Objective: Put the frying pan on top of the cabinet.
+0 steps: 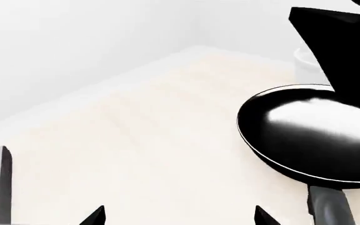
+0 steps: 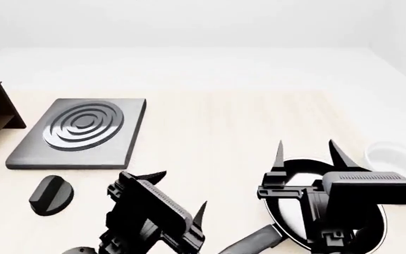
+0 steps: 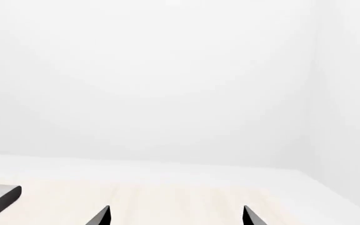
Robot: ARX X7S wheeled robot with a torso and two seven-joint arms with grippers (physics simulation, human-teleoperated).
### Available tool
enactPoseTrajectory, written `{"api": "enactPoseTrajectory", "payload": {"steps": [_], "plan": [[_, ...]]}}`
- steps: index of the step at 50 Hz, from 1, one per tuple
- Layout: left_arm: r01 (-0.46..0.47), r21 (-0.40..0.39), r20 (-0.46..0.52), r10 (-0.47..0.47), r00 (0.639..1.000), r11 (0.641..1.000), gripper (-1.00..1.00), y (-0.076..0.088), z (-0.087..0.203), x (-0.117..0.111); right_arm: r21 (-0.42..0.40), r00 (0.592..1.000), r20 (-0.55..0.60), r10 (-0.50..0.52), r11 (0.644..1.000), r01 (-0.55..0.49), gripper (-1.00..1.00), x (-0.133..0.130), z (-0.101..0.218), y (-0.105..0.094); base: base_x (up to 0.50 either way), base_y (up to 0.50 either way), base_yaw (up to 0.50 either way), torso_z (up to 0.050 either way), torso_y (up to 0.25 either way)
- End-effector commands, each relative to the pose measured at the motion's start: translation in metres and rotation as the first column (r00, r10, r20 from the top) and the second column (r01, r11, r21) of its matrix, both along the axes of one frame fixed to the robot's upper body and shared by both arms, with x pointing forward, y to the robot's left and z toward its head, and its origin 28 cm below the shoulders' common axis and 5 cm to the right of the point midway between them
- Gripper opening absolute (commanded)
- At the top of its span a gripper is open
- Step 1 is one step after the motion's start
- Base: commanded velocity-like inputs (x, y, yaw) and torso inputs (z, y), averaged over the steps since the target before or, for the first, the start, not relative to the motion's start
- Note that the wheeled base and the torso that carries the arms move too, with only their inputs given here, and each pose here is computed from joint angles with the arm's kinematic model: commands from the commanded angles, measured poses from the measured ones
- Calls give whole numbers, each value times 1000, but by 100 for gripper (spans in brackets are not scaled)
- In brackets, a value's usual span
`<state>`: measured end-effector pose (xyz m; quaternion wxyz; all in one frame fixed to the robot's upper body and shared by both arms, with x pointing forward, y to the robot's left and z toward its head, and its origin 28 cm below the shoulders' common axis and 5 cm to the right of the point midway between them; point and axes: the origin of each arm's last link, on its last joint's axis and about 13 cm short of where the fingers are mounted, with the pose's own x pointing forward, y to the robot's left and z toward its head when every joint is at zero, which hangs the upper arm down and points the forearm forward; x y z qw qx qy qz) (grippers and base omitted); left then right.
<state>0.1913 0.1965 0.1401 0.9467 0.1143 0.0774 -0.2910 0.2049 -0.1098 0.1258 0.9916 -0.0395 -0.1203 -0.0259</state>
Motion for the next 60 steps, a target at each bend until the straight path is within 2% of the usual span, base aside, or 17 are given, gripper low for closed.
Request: {"api": "enactPoseTrajectory", "payload": {"steps": [1,3,12,27,39,45,47,60], "plan": [[374,116,-274,-332,902,920,100,2,15,-25,-1,1000,4,3,1000,-3,100,0,0,0,0,0,0,0,0],[408,97,-297,-365,882,908,100,3,15,-25,1,1000,7,3,1000,-3,100,0,0,0,0,0,0,0,0],[431,77,-344,-381,858,899,100,0,11,-21,-3,1000,2,4,1000,-4,100,1,-1,1,0,0,0,0,0],[400,102,-344,-345,873,911,100,-4,9,-16,-9,1000,4,1,1000,-1,100,1,-1,1,0,0,0,0,0],[373,120,-376,-306,875,920,100,-16,2,4,-7,1000,1,6,1000,-6,100,2,-3,2,0,0,0,0,0],[373,127,-412,-293,863,919,100,-24,-7,17,-4,1000,1,10,1000,-10,100,2,-3,2,0,0,0,0,0],[390,125,-434,-303,848,912,100,-30,-12,20,-3,1000,1,15,1000,-15,100,2,-4,3,0,0,0,0,0],[451,101,-461,-360,811,887,100,-38,-17,15,1,1000,1,21,1000,-21,100,2,-5,4,0,0,0,0,0]]}}
